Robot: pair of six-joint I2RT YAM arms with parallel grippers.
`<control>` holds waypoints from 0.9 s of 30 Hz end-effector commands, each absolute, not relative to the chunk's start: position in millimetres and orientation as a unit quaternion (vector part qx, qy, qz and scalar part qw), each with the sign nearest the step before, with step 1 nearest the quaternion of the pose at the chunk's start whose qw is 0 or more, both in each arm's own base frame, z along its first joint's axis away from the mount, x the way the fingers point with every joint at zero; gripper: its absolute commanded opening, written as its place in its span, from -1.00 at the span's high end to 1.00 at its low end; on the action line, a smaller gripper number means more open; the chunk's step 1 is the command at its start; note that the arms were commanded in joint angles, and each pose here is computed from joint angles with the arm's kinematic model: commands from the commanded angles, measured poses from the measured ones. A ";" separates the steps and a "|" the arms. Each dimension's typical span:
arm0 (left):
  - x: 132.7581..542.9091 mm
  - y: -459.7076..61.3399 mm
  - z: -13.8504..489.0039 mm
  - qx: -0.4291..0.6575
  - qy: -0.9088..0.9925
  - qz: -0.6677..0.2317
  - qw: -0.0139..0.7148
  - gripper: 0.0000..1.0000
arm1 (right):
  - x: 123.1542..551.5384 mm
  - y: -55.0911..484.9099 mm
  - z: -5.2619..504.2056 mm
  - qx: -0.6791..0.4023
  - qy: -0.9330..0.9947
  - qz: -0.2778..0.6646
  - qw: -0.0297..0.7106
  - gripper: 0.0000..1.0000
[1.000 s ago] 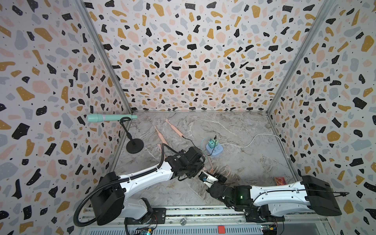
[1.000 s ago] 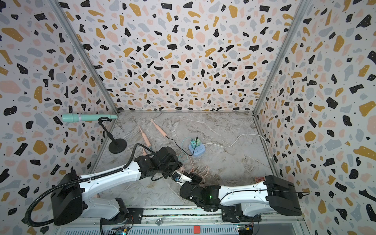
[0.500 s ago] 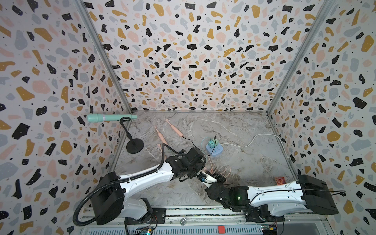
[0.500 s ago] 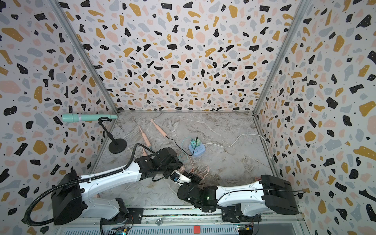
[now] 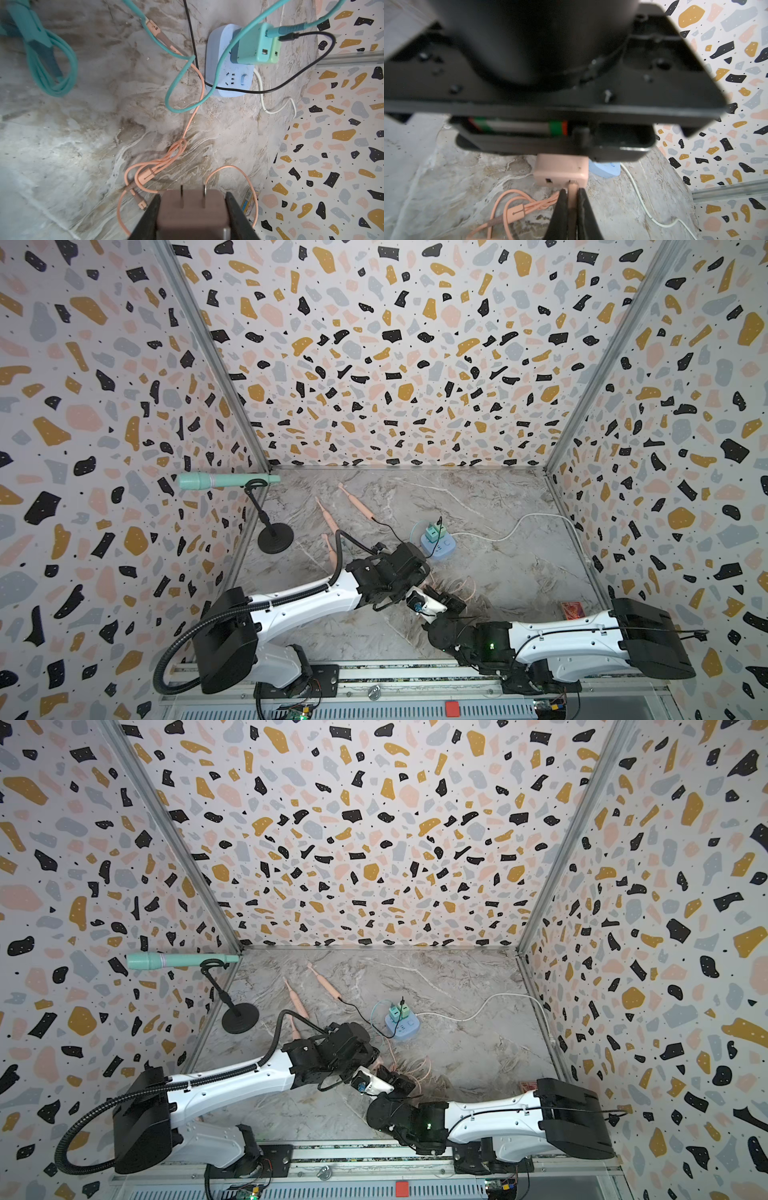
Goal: Charge the electric toothbrush
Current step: Insert the charging cable into the plug.
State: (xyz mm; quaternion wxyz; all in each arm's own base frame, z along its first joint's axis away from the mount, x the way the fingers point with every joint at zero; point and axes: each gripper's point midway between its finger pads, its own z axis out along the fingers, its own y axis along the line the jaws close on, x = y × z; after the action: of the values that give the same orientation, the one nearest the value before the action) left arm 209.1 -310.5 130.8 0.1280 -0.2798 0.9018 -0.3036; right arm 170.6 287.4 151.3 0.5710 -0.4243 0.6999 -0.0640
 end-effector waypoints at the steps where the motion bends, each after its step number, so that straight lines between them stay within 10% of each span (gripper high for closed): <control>1: 157.0 -344.8 130.2 -0.198 0.924 -0.323 0.039 1.00 | 179.6 296.3 211.8 -0.341 0.694 -0.001 0.634 1.00; 20: 164.1 -326.2 123.2 -0.212 0.932 -0.289 0.060 1.00 | 158.1 297.5 210.1 -0.364 0.691 0.034 0.623 0.99; 27: 173.6 -313.4 125.9 -0.225 0.930 -0.282 0.073 1.00 | 144.6 291.4 211.2 -0.369 0.697 0.041 0.613 0.70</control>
State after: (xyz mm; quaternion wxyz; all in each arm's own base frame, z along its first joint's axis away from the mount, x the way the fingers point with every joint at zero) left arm 193.9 -316.9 135.2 0.1045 -0.2583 0.9105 -0.3055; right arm 146.9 282.7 160.1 0.5695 -0.4403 0.6936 -0.0245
